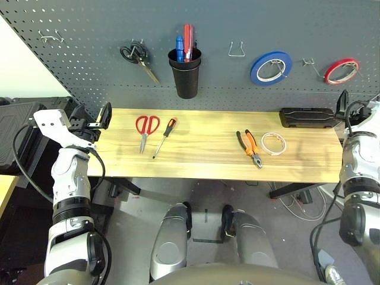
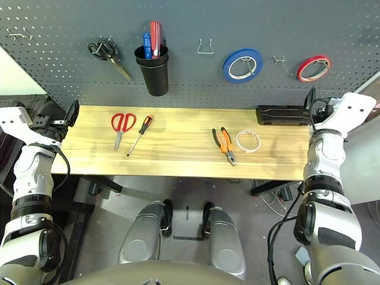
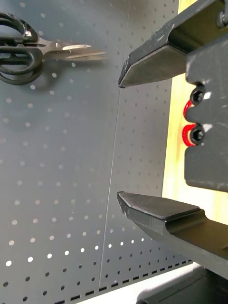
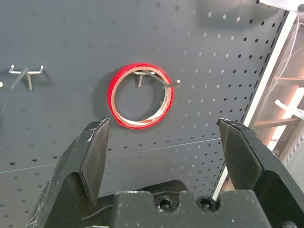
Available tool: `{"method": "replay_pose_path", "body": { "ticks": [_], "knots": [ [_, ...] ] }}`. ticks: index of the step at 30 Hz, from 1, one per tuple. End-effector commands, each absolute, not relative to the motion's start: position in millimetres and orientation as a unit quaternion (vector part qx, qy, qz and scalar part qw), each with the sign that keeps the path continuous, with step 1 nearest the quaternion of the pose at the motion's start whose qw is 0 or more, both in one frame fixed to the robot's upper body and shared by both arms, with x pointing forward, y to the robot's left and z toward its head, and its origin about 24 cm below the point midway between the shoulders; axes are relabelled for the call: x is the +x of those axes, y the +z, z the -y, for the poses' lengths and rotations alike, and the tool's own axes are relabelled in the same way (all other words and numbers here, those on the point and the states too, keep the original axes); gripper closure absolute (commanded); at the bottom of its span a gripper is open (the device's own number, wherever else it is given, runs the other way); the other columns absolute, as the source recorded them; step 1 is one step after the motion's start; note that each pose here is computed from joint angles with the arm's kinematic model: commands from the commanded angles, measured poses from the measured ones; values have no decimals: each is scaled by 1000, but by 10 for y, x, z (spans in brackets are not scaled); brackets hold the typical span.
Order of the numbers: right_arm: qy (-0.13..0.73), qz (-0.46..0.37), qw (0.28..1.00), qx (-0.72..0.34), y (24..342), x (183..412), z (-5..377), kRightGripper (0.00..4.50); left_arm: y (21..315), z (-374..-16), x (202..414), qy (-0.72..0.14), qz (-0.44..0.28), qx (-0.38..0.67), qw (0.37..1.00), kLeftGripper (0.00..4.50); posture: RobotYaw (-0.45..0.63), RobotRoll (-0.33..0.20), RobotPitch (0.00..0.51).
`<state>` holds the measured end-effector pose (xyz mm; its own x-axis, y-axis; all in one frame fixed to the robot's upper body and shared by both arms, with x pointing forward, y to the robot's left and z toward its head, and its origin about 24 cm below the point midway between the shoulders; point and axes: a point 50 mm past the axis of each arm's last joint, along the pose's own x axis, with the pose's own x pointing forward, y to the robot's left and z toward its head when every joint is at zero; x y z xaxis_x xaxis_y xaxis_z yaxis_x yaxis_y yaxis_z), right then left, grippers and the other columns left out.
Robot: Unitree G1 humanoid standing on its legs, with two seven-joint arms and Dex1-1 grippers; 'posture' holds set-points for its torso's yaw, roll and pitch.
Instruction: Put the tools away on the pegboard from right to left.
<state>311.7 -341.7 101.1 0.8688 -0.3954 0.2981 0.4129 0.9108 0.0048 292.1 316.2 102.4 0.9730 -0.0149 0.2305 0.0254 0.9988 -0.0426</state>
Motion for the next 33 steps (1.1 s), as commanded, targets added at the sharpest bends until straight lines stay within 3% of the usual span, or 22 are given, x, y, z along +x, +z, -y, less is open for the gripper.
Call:
{"method": "replay_pose_path", "body": {
  "ticks": [1, 12, 23, 33],
  "knots": [
    [-206, 141, 968, -30, 969, 3113, 3409, 0, 1037, -3175, 2893, -8, 117, -14, 993, 34, 208, 0, 187],
    [-185, 113, 974, -65, 948, 3052, 3485, 0, 1041, -3007, 2911, -47, 114, -16, 992, 34, 202, 0, 218],
    [-103, -5, 987, -120, 921, 3059, 3620, 0, 918, -2421, 2647, -229, 52, 16, 972, 34, 206, 0, 229],
    [-17, -110, 981, -157, 938, 3139, 3638, 0, 909, -2066, 2593, -355, 8, 71, 932, 34, 233, 0, 242]
  ]
}}
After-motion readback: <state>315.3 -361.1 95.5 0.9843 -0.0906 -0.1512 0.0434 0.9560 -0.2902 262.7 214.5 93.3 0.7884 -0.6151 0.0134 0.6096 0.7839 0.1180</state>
